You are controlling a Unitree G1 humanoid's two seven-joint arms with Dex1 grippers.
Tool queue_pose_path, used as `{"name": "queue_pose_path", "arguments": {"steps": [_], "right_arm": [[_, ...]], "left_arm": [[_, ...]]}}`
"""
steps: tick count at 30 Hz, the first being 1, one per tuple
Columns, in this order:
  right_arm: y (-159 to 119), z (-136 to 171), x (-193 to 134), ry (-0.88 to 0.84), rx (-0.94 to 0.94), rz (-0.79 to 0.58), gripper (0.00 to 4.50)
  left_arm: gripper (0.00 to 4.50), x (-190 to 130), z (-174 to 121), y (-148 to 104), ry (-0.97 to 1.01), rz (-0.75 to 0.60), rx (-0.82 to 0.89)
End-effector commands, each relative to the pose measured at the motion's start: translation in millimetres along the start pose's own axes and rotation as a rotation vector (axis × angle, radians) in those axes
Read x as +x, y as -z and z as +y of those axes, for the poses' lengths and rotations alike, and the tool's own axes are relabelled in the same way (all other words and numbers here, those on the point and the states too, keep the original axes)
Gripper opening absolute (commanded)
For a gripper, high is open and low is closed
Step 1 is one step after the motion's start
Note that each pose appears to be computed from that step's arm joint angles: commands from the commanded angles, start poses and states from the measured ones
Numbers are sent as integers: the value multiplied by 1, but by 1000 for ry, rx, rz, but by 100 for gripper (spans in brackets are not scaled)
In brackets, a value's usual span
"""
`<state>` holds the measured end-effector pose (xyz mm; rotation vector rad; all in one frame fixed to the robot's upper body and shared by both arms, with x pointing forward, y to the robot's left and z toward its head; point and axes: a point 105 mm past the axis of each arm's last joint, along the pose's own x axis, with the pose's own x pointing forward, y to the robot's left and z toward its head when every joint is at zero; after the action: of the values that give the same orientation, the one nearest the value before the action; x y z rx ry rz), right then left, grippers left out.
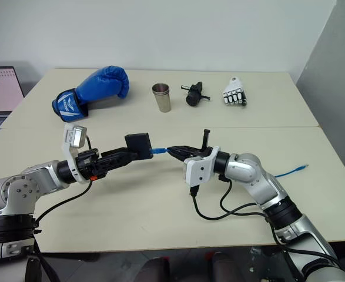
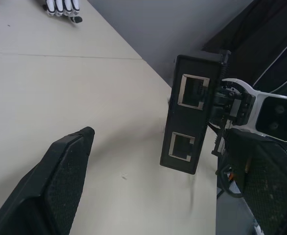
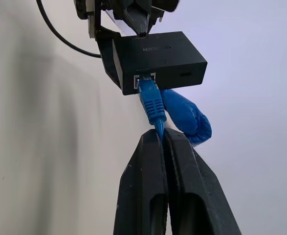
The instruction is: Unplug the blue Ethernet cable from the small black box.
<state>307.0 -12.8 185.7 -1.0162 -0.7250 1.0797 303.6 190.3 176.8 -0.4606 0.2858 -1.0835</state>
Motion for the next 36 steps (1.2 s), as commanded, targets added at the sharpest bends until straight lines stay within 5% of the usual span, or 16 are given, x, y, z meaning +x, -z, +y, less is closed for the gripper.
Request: {"name": "queue_pose_path", "arguments": {"steps": [1,17,26,36], "right_arm": [[-11,-17,-1,51,-47,-42,2],[-12,-17,1,59,-47,-51,0],[-13,-4,-3,-16,-14,-56,0],[-28,-5,-13,-91,85,-69,248]], "left_arm": [[450,4,-10,-10,45,-9,30],[110,12,-13,-8,69,2,42],[77,16,-16,-9,81,14,75],[77,20,-17,-6,111,65,120]]}}
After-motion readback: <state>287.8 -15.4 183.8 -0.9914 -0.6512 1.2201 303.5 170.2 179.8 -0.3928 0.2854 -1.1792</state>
